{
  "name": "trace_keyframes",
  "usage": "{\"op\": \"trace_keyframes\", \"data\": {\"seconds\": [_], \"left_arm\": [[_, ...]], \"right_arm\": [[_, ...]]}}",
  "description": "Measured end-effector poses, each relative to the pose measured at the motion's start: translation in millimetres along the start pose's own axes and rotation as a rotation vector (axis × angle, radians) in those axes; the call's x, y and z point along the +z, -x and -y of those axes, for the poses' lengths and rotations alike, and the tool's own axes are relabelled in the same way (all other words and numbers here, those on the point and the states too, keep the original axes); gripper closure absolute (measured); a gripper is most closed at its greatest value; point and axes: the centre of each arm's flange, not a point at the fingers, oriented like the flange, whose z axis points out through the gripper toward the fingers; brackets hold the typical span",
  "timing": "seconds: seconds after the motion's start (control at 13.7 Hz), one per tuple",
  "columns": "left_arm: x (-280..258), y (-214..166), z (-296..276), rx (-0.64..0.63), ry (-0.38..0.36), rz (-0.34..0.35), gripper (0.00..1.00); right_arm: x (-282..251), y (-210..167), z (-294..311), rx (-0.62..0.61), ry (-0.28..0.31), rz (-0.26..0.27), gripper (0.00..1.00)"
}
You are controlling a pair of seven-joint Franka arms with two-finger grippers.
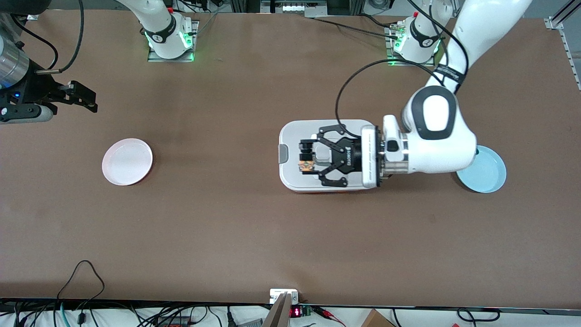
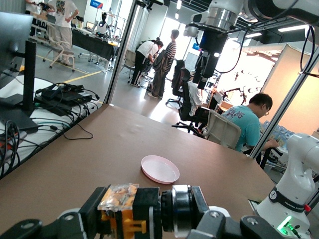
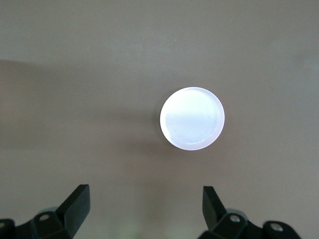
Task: Transfer orange switch to right arm and place
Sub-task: 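Carry the orange switch with the left gripper over the white box, then hold the switch out with the left gripper while the right gripper approaches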
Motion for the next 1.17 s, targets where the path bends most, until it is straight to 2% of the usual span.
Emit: {"op": "trace_keyframes", "data": {"seconds": [0.15,0.29,0.36,0.44,0.58,0.73,1.02,1.17], "left_arm": [[27.1,9.2,-12.7,0.079,0.025,-0.011,0.28],[42.1,18.4,-19.7,0.090,0.036,-0.031,0.28],[48.1,20.4,-22.3,0.094,0.028,-0.033,0.28],[54.9,20.7,-25.0,0.095,0.010,-0.039,0.28],[78.5,20.3,-37.2,0.083,-0.038,-0.074,0.28],[106.4,23.6,-54.6,0.077,-0.074,-0.107,0.28],[111.7,27.4,-57.0,0.081,-0.090,-0.122,0.28],[111.6,29.1,-55.8,0.078,-0.091,-0.121,0.28]], "right_arm": [[5.2,-0.4,1.8,-0.026,0.000,0.023,0.00],[8.3,2.3,5.7,-0.083,-0.007,0.053,0.00],[10.2,2.4,13.1,-0.113,-0.035,0.061,0.00],[12.7,2.3,24.7,-0.130,-0.106,0.071,0.00],[22.0,2.6,49.7,-0.141,-0.297,0.120,0.00],[38.5,-4.4,73.0,-0.134,-0.515,0.167,0.00],[91.5,-29.2,104.8,-0.038,-0.959,0.274,0.00],[111.8,-44.7,112.7,0.025,-1.144,0.303,0.00]]}}
